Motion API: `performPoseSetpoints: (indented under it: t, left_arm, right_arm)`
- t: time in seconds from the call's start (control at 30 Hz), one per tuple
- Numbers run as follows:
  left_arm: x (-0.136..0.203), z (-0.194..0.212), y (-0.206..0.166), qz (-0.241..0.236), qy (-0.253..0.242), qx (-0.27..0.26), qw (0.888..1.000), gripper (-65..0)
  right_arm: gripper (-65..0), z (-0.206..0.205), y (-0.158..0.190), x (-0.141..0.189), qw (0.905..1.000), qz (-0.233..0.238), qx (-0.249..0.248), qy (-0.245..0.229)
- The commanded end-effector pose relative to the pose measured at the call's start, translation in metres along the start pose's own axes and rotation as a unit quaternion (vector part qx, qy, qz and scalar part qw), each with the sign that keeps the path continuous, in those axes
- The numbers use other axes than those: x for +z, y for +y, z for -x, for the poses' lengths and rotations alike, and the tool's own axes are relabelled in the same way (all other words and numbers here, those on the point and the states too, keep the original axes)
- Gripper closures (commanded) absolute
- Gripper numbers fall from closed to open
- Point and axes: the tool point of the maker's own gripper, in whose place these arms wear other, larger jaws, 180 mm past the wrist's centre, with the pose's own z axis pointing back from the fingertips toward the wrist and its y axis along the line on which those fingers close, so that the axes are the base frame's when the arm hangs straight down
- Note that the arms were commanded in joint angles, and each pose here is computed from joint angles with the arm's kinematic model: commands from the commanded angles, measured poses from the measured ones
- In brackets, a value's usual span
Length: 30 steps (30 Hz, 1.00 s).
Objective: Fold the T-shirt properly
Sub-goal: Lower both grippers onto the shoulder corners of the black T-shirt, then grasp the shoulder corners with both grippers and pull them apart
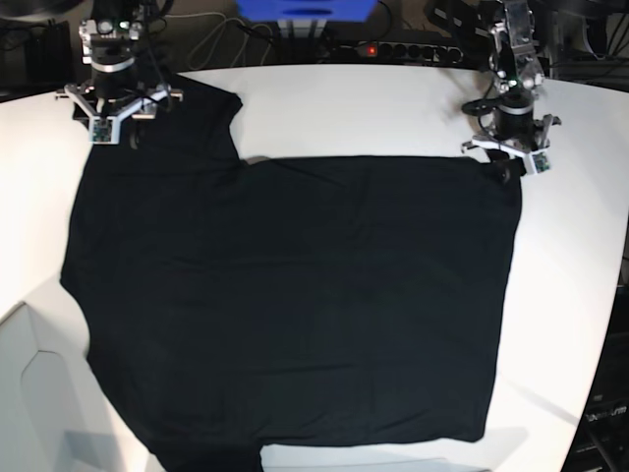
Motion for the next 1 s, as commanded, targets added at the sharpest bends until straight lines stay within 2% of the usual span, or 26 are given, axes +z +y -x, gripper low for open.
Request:
performPoseSetpoints:
  t: [0.0, 0.13, 0.23, 0.4, 0.6, 0.7, 0.87, 0.97]
  left_arm:
    - [0.001, -0.002, 0.006, -0.005, 0.0, -0.008, 1.0, -16.7]
    - [0.001, -0.002, 0.006, -0.005, 0.0, -0.008, 1.0, -6.5]
    - [0.002, -0.005, 0.005, -0.003, -0.005, -0.007, 1.0, 0.0]
    - [0.007, -0.01, 0.004, -0.001, -0.011, -0.011, 1.0, -0.1]
    - [0.012, -0.021, 0.0, 0.005, -0.025, -0.015, 1.0, -0.1]
    - [0.012, -0.021, 0.0, 0.005, -0.025, -0.015, 1.0, -0.1]
    - [0.012, -0.021, 0.0, 0.005, -0.025, -0.016, 1.0, -0.1]
    - [0.012, -0.021, 0.0, 0.005, -0.025, -0.016, 1.0, -0.1]
  right_arm:
    - [-32.7, -0.008, 0.001, 0.003, 0.9998, -0.009, 0.01, -0.016]
    - [-32.8, -0.007, 0.002, 0.003, 0.9991, -0.03, 0.025, -0.015]
    - [-33.0, -0.01, -0.014, 0.002, 0.9996, -0.009, 0.018, -0.02]
    - [-33.1, -0.01, -0.037, 0.003, 0.9993, 0.022, 0.021, -0.019]
    - [-39.8, -0.001, -0.053, -0.007, 0.9989, 0.044, 0.012, -0.007]
    - [-40.1, 0.003, -0.052, -0.013, 0.9991, 0.043, 0.007, -0.003]
    - [-40.0, 0.019, -0.035, -0.023, 0.9997, -0.005, 0.016, 0.019]
    - [-40.0, 0.03, -0.034, -0.027, 0.9993, -0.009, 0.013, 0.033]
